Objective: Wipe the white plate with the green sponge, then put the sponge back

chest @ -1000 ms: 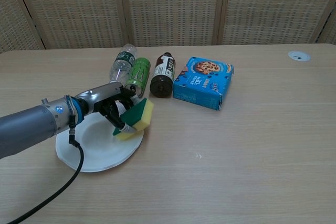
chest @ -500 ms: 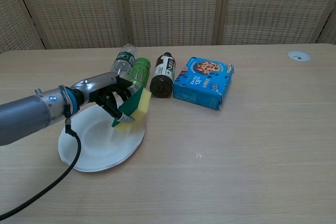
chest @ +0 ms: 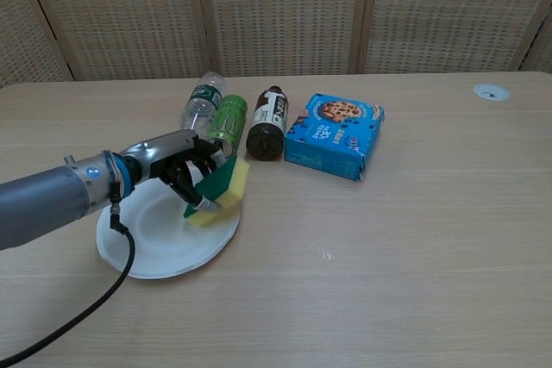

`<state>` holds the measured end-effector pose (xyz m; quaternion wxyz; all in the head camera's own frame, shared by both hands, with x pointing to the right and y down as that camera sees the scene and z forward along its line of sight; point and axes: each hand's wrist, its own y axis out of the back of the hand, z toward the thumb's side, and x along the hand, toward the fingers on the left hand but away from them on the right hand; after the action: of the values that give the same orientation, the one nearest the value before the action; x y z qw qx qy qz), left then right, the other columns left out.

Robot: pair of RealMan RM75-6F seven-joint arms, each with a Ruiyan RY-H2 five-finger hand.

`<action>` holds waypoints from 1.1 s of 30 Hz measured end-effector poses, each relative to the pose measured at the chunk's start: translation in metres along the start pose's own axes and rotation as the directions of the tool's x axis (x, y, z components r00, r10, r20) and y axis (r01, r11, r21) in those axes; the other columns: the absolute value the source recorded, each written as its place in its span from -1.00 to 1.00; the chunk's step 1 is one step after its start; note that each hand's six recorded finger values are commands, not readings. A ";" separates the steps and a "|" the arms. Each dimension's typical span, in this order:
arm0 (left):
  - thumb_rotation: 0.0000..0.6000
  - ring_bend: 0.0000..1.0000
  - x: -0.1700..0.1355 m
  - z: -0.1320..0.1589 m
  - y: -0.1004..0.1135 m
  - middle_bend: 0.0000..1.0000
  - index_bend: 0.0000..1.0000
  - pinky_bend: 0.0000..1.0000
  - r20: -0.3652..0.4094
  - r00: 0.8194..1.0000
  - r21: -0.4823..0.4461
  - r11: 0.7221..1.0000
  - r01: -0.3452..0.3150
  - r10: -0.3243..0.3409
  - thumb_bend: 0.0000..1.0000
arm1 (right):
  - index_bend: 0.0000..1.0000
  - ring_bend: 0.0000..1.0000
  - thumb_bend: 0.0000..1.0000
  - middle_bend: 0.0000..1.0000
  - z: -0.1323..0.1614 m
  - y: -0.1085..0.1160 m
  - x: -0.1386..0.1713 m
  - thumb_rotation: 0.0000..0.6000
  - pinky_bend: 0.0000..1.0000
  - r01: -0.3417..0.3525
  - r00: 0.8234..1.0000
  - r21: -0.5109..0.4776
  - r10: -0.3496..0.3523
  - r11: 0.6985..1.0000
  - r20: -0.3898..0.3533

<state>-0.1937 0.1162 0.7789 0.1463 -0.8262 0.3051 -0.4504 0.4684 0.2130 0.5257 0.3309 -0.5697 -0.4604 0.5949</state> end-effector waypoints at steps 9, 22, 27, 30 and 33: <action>1.00 -0.35 -0.017 0.012 0.074 -0.13 0.19 -0.09 0.068 0.990 -0.058 0.991 -0.118 0.122 -0.48 | -0.96 -1.00 -1.00 -1.00 0.001 0.000 0.001 1.00 -1.00 0.001 1.000 -0.002 -0.001 1.000 -0.005; 1.00 -0.35 -0.050 -0.102 0.148 -0.17 0.19 -0.13 -0.185 0.966 0.287 0.950 -0.121 0.179 -0.48 | -0.95 -1.00 -1.00 -1.00 0.005 -0.002 0.003 1.00 -1.00 -0.006 1.000 0.010 0.006 1.000 -0.013; 1.00 -0.35 -0.059 -0.142 0.150 -0.18 0.19 -0.15 -0.279 0.944 0.361 0.930 -0.067 0.176 -0.48 | -0.96 -1.00 -1.00 -1.00 0.006 -0.004 0.002 1.00 -1.00 -0.005 1.000 0.017 0.005 1.000 -0.012; 1.00 -0.35 -0.060 -0.158 0.144 -0.18 0.19 -0.15 -0.313 0.935 0.398 0.917 -0.029 0.165 -0.48 | -0.96 -1.00 -1.00 -1.00 0.007 -0.006 0.002 1.00 -1.00 -0.008 1.000 0.025 0.008 1.000 -0.007; 1.00 -0.35 -0.059 -0.167 0.134 -0.20 0.18 -0.17 -0.326 0.934 0.443 0.896 0.012 0.149 -0.48 | -0.96 -1.00 -1.00 -1.00 0.007 -0.007 0.001 1.00 -1.00 -0.011 1.000 0.028 0.012 1.000 -0.005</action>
<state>-0.4067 0.0553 0.7631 0.2874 -0.6667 0.2465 -0.6420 0.4608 0.2152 0.5314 0.3367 -0.5691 -0.4478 0.6019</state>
